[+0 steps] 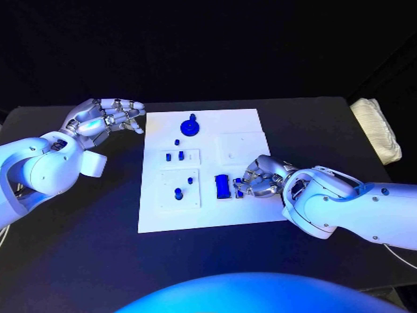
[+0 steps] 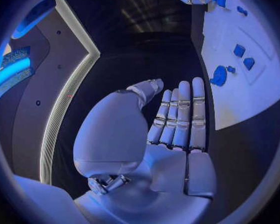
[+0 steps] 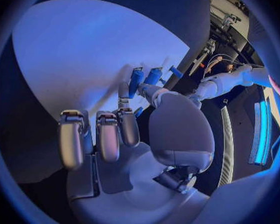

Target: Assemble the parts on the task board

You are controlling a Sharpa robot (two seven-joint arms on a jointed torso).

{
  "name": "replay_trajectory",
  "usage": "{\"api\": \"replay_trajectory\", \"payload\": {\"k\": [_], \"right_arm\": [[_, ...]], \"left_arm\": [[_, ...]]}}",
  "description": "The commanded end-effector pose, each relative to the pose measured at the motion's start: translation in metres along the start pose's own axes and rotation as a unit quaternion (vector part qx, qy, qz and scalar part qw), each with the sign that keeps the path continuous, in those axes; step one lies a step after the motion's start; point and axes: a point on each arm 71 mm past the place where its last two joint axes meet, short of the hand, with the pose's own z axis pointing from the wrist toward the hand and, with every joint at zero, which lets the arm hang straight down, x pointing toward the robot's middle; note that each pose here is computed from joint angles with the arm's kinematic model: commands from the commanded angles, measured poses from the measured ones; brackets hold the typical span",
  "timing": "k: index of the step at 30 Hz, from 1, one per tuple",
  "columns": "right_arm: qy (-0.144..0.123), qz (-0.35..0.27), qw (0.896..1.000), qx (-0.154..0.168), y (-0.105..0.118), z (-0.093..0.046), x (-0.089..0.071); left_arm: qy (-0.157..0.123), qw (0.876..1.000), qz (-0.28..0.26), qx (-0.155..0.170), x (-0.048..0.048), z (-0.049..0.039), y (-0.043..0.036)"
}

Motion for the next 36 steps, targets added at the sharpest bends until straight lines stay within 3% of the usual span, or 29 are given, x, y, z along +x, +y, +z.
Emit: {"api": "replay_trajectory", "payload": {"k": [1, 36], "right_arm": [[0.007, -0.003, 1.000, -0.004, 0.0014, -0.0002, 0.0017], [0.020, -0.006, 1.000, -0.014, 0.0043, -0.0029, 0.0046]], "left_arm": [[0.010, 1.000, -0.002, 0.002, 0.0023, 0.0002, -0.0007], [0.009, 1.000, 0.000, -0.001, 0.0016, -0.0002, -0.0003]]}}
